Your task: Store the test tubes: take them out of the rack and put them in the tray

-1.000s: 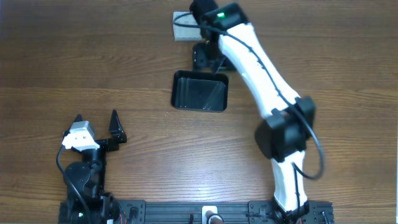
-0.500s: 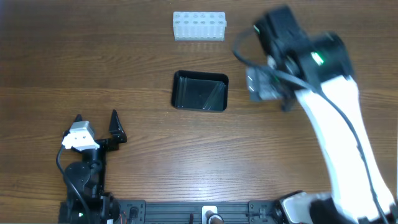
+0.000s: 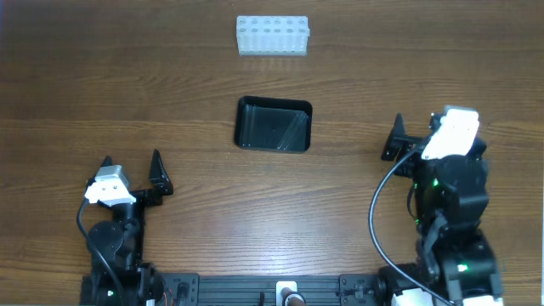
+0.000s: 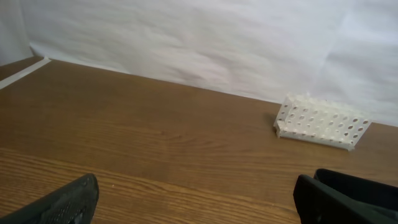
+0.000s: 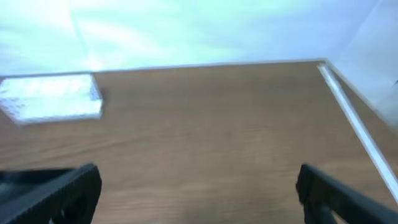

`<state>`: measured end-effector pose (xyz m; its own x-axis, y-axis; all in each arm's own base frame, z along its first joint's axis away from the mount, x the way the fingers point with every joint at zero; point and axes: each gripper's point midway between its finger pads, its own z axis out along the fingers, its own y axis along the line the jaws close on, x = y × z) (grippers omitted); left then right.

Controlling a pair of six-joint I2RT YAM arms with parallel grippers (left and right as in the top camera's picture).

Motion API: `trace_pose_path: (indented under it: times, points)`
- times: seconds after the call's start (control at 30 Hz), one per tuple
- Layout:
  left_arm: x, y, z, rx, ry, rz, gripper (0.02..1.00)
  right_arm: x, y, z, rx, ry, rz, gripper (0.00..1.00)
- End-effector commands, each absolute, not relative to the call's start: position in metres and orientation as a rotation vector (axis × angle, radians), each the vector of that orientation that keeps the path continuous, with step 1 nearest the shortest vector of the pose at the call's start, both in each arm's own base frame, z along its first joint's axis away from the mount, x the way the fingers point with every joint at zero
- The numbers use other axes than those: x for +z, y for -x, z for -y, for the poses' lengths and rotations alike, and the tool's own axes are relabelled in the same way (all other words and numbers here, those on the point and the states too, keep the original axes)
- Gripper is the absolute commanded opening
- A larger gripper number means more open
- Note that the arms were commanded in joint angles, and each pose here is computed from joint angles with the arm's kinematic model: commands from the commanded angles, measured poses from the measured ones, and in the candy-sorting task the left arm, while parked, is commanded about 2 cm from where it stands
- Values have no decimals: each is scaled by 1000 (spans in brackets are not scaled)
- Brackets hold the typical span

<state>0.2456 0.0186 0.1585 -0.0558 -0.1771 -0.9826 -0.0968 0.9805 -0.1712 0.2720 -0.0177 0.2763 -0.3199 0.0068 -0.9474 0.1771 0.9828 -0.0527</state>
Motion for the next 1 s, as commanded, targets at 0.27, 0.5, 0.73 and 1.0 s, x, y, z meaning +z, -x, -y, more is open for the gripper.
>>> trace_pose_path:
  times: [0.27,0.5,0.73,1.0]
  points:
    - [158,-245,-21,-46,210,-1627,998,252,-267,24,-182,-141,-1615,991]
    - [158,-245,-21,-46,210,-1627,998,220,-266,25,-167,-158,-1521,991]
    - [158,-245,-21,-46,210,-1627,998,164,-262,26,-186,-142,-1624,993]
    - [158,-245,-21,-46,210,-1627,998,135,-246,36,-231,-153,-1737,991]
